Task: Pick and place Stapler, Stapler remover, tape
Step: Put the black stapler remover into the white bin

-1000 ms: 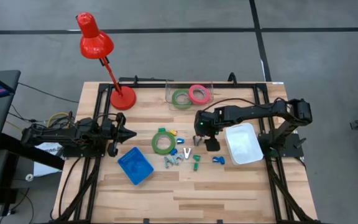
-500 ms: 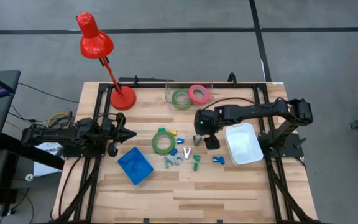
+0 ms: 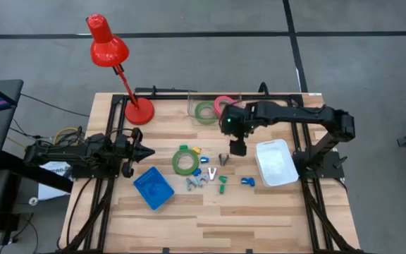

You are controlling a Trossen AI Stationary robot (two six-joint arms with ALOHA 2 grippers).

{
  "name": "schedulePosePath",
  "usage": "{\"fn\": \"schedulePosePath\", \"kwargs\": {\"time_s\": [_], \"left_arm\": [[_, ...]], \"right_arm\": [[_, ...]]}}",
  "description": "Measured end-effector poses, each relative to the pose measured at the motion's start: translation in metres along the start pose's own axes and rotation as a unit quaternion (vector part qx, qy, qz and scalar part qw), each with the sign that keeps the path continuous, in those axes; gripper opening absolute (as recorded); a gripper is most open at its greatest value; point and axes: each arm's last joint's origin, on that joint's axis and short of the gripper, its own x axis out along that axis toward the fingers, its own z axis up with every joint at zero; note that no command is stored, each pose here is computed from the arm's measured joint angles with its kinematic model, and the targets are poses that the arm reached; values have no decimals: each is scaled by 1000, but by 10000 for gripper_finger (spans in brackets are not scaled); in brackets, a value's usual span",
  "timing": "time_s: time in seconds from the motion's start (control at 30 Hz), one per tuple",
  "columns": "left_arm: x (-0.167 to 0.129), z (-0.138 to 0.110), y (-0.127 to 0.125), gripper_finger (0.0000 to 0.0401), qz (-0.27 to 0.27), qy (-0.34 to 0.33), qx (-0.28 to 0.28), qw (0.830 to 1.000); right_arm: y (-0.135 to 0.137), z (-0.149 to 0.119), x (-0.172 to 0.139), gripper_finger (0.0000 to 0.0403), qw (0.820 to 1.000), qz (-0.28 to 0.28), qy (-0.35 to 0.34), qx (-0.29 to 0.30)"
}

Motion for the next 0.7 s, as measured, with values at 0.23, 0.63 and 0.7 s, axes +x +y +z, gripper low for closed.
{"fn": "schedulePosePath", "kwargs": {"time_s": [0.23,0.63,0.7], "left_arm": [[0,0,0,8,0,0,0,1000],[0,0,0,8,0,0,0,1000],[0,0,0,8,0,0,0,1000]], "right_arm": [[-10,6,-23,265,1000,-6,-2,14],[-14,23,-57,265,997,14,-67,22],[-14,27,-61,265,996,12,-83,21]]}}
